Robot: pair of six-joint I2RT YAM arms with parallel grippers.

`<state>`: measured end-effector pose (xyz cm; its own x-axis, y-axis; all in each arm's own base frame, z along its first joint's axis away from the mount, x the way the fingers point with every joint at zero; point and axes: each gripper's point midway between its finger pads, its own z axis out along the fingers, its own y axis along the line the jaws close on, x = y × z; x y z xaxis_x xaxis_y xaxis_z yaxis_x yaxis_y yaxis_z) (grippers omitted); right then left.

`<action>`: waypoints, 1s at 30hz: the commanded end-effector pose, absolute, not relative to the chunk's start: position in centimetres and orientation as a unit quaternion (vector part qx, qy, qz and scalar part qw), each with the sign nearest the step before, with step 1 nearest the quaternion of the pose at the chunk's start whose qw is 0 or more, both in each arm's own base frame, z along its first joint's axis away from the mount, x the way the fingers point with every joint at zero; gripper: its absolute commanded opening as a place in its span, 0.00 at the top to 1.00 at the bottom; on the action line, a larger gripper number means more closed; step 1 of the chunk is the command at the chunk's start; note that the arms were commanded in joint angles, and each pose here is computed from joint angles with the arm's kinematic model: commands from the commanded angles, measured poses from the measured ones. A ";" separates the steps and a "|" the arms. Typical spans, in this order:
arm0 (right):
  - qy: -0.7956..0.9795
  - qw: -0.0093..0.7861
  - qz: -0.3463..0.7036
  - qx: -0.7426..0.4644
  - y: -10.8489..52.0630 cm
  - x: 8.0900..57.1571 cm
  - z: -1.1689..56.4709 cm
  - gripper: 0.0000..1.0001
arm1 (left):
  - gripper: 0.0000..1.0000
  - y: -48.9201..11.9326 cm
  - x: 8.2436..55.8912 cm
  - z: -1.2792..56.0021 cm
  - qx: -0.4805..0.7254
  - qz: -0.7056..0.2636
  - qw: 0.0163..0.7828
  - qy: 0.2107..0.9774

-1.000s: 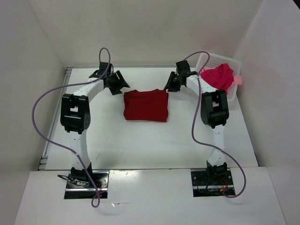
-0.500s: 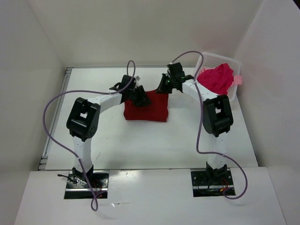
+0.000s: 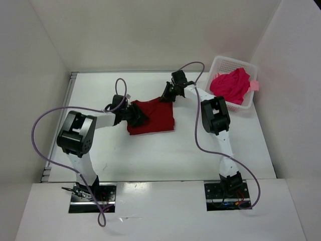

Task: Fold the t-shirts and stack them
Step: Smooth out wrinkles on the folded tshirt

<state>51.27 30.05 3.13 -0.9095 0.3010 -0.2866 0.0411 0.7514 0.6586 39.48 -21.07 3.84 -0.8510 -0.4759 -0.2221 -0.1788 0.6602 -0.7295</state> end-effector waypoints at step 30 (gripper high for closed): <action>0.921 0.124 0.363 -0.065 37.4 33.0 5.8 0.85 | 0.42 -9.4 46.2 8.0 -0.265 -0.272 0.300 0.875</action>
<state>32.00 35.37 5.34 -0.9691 -0.0176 -0.2460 -0.1737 0.7566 0.6304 45.71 -11.07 7.62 -0.7075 -0.6303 -0.3196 -0.2997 0.6772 -0.6721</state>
